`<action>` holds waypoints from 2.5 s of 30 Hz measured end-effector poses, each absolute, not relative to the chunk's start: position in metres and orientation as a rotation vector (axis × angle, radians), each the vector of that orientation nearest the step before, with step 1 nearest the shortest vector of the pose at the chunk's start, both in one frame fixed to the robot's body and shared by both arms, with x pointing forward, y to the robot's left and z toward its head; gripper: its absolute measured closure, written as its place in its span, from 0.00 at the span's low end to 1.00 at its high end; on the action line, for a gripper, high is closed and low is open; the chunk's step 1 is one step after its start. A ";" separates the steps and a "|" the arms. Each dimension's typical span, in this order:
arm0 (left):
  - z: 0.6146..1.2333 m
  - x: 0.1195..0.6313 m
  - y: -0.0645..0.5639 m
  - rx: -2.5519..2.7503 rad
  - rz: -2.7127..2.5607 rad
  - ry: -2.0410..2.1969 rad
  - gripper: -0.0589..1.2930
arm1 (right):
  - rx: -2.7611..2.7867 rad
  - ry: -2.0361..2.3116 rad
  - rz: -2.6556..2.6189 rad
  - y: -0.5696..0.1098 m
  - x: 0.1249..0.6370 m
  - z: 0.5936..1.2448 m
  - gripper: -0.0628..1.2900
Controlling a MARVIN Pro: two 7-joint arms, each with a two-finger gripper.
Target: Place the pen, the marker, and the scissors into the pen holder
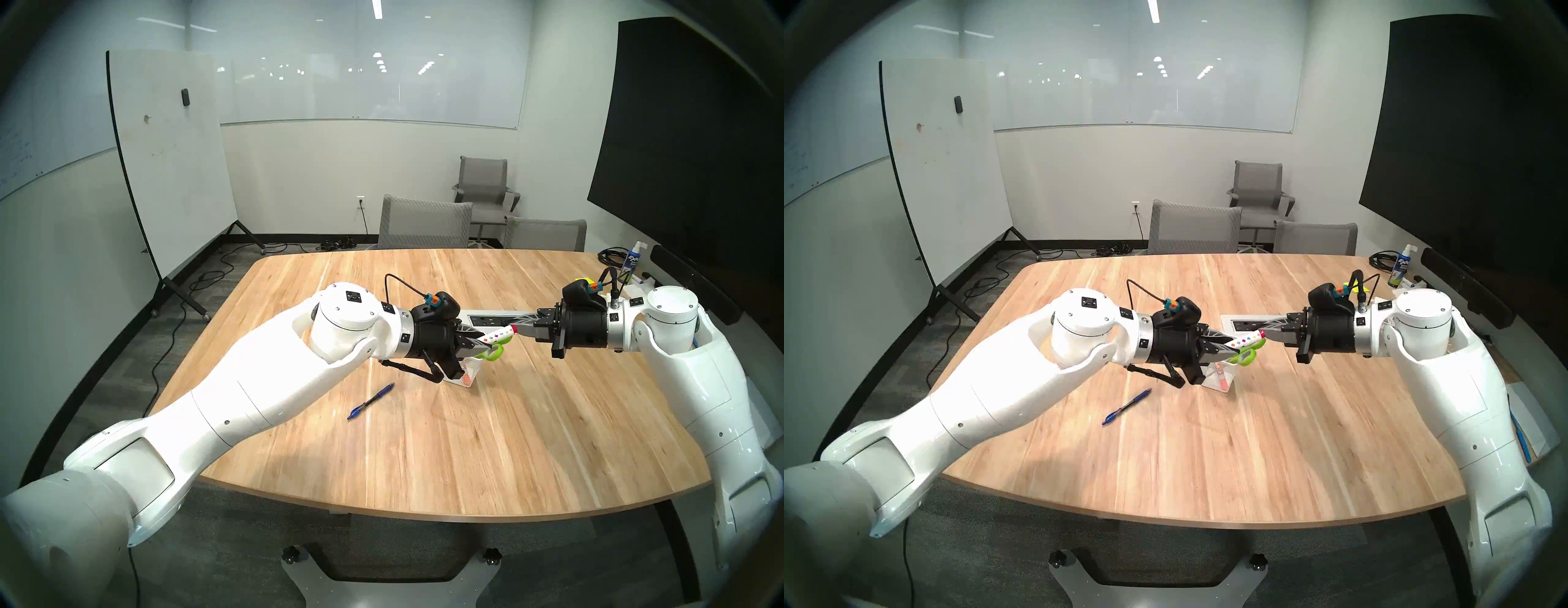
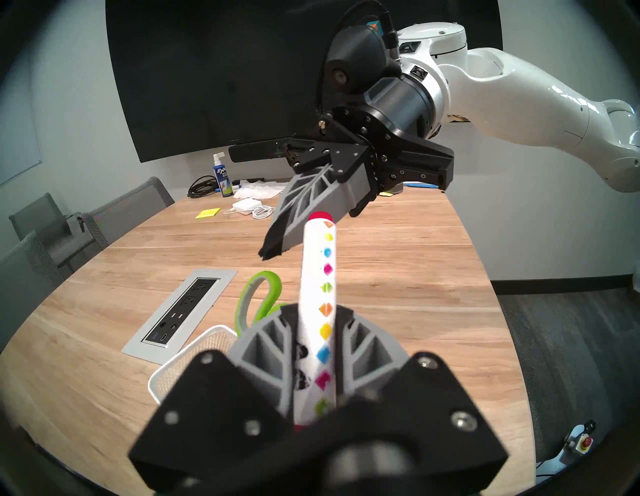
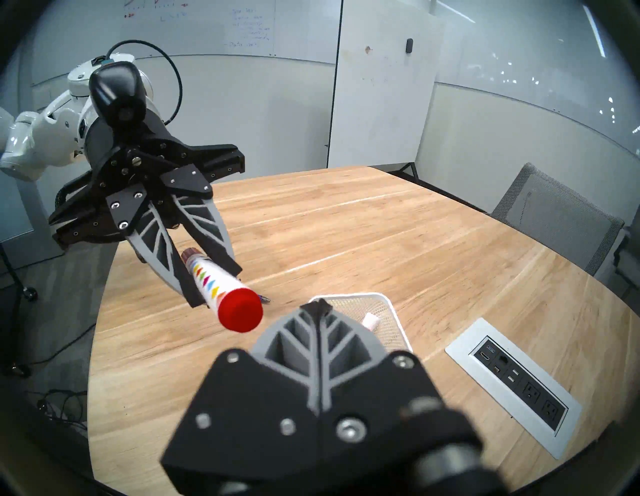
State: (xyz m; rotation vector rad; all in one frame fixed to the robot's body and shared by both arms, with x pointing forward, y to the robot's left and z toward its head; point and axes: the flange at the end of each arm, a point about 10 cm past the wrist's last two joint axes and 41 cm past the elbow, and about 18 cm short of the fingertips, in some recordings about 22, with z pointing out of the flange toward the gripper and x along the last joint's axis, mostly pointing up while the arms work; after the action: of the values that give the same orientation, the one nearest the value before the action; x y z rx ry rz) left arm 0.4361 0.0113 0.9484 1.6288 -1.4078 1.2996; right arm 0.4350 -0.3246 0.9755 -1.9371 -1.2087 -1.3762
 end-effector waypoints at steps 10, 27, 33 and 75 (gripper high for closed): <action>0.949 0.437 0.012 1.636 1.309 -1.394 0.81 | -1.937 -1.211 -1.368 -0.324 0.430 0.973 0.97; 0.946 0.439 0.013 1.645 1.313 -1.375 0.81 | -1.920 -1.211 -1.356 -0.320 0.418 0.983 0.97; 0.945 0.438 0.013 1.641 1.319 -1.368 0.82 | -1.913 -1.210 -1.355 -0.319 0.413 0.991 0.97; 0.953 0.441 0.022 1.642 1.350 -1.359 0.83 | -1.995 -1.214 -1.349 -0.325 0.416 0.993 0.97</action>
State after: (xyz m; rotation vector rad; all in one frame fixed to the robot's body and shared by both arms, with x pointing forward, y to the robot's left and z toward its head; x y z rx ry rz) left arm 0.4412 0.0216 0.9525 1.6415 -1.3588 1.3496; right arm 0.4165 -0.3249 0.9927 -1.9949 -1.2137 -1.3486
